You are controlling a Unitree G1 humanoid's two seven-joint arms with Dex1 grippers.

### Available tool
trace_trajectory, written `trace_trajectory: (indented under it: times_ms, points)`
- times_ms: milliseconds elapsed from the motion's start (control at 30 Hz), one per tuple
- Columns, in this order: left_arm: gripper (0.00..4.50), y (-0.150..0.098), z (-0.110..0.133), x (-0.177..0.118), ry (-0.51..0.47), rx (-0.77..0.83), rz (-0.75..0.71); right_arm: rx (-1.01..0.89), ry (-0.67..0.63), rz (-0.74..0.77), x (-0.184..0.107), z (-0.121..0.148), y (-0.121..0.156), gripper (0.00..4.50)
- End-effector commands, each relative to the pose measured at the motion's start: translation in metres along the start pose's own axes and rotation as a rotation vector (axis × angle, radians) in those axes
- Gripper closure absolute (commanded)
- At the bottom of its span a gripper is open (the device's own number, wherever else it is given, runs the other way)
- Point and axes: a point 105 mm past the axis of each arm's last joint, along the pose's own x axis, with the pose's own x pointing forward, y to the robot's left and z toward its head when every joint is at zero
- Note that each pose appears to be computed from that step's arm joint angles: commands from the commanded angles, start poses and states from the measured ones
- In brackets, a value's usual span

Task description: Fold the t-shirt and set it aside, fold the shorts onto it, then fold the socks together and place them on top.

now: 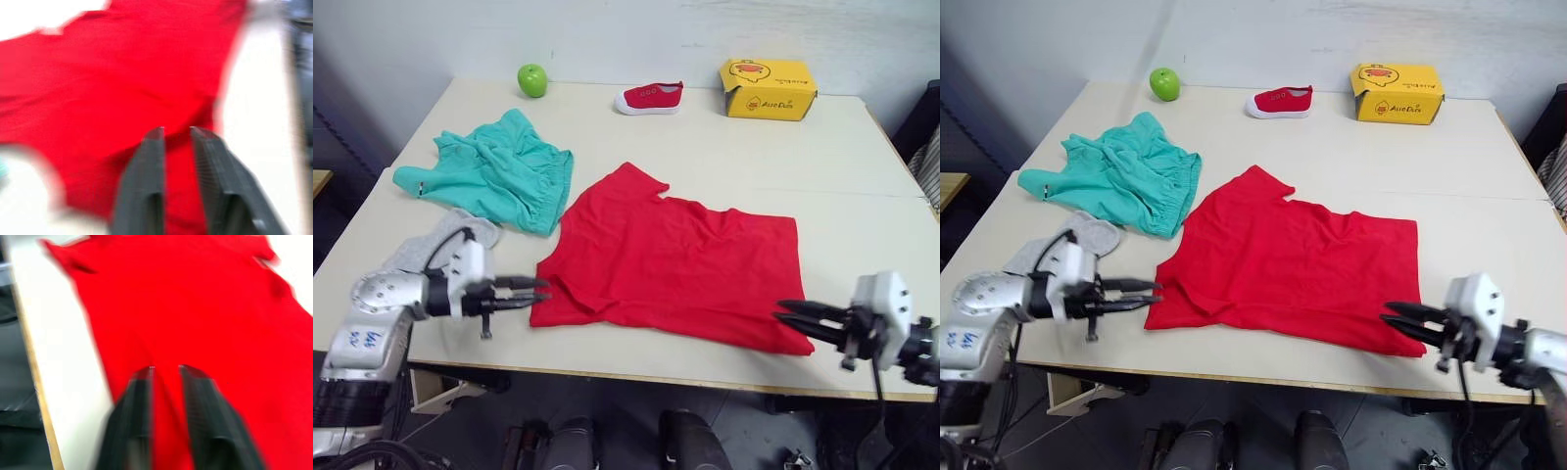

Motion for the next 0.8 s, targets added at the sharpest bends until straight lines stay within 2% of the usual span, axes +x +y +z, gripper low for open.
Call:
trace_trajectory:
  times_ms: [33, 100, 167, 367, 533, 800]
  points:
    - [4.47, -0.016, 0.005, 0.017, -0.027, 0.052, -0.062, -0.07, -0.045, 0.064, 0.019, 0.004, 0.017, 4.5]
    - [4.47, -0.021, -0.004, 0.032, -0.007, 0.078, -0.086, -0.052, -0.037, 0.107, 0.032, -0.011, 0.028, 4.5]
    - [4.47, -0.019, -0.01, 0.047, -0.01, 0.087, -0.081, -0.031, -0.026, 0.092, 0.04, -0.027, 0.026, 4.5]
    - [4.47, -0.004, -0.013, 0.074, -0.039, 0.105, -0.024, -0.035, 0.019, 0.023, 0.033, -0.054, 0.009, 4.5]
    - [4.47, 0.009, -0.02, 0.078, -0.005, 0.114, 0.023, -0.017, 0.039, -0.11, 0.014, -0.066, -0.01, 4.5]
    - [4.47, 0.032, -0.024, 0.072, -0.016, 0.065, 0.171, 0.039, 0.076, -0.317, -0.016, -0.081, -0.027, 4.5]
